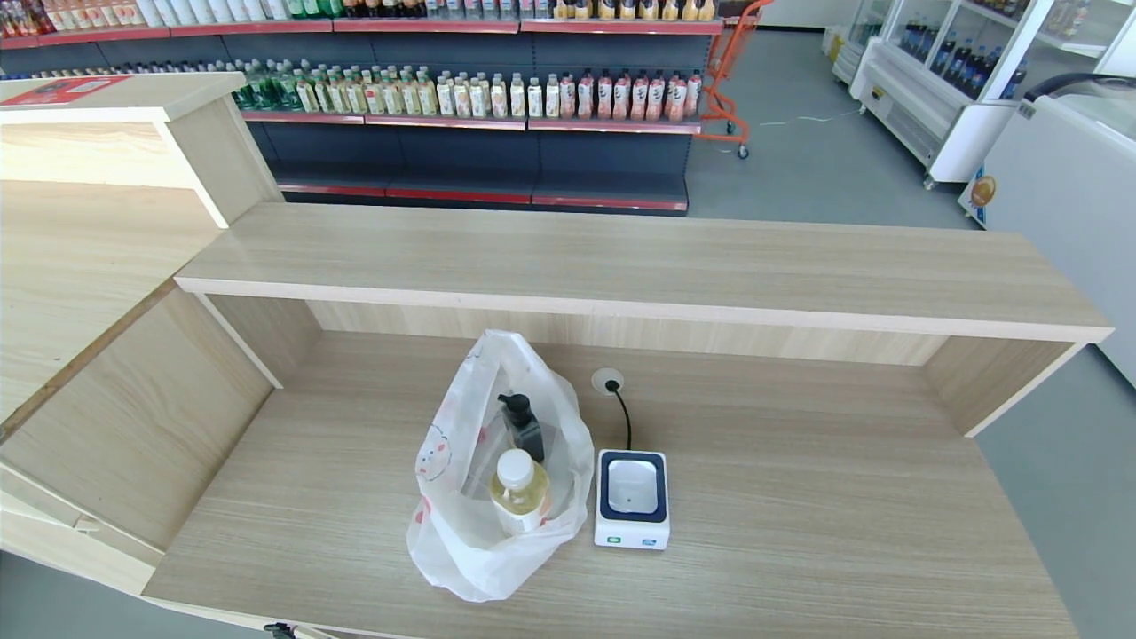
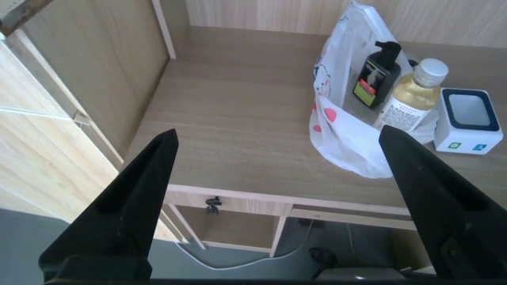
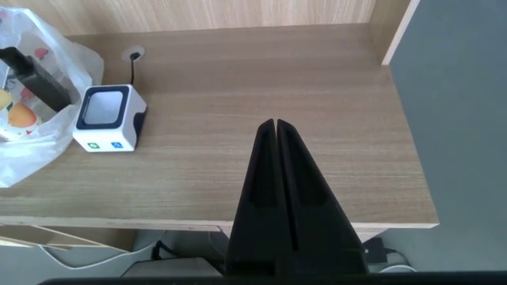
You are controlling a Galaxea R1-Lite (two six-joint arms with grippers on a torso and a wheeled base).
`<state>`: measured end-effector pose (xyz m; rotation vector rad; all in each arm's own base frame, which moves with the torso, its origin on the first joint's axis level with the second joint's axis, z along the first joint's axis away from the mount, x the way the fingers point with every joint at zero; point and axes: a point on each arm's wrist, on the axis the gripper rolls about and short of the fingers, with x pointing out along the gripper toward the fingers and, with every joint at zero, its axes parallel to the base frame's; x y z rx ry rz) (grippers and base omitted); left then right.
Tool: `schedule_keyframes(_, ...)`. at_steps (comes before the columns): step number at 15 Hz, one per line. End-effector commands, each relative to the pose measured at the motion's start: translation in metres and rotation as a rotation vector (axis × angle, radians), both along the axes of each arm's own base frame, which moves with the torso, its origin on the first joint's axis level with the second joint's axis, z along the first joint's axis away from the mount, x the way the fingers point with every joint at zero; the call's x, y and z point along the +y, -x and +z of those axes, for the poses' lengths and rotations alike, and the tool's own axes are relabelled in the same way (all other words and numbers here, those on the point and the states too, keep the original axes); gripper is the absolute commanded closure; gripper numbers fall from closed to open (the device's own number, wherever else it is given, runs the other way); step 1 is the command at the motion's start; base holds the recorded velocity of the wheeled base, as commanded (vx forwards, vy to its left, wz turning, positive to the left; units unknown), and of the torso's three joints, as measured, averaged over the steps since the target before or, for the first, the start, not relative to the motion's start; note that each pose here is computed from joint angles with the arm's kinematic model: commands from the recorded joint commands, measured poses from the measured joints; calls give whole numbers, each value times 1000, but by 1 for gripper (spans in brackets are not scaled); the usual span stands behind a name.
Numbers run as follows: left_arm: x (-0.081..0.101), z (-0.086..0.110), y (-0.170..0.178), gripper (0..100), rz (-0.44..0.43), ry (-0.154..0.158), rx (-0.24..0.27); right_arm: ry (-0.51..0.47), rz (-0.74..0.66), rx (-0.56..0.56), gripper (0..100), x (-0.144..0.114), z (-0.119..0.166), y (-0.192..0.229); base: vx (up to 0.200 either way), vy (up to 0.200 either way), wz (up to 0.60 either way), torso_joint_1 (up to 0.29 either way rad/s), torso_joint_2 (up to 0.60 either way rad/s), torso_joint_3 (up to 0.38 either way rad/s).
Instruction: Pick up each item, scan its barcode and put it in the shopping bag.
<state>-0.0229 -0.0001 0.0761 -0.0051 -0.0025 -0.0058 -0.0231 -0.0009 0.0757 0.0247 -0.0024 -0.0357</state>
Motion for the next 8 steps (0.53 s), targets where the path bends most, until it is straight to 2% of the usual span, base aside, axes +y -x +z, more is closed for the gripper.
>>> schedule_keyframes(1, 0, 0, 0, 0, 0, -1, -1, 0, 0, 2, 100, 0, 0, 0, 0, 0, 0, 0, 0, 0)
schedule_keyframes(8, 0, 0, 0, 0, 0, -1, -1, 0, 0, 2, 100, 0, 0, 0, 0, 0, 0, 0, 0, 0)
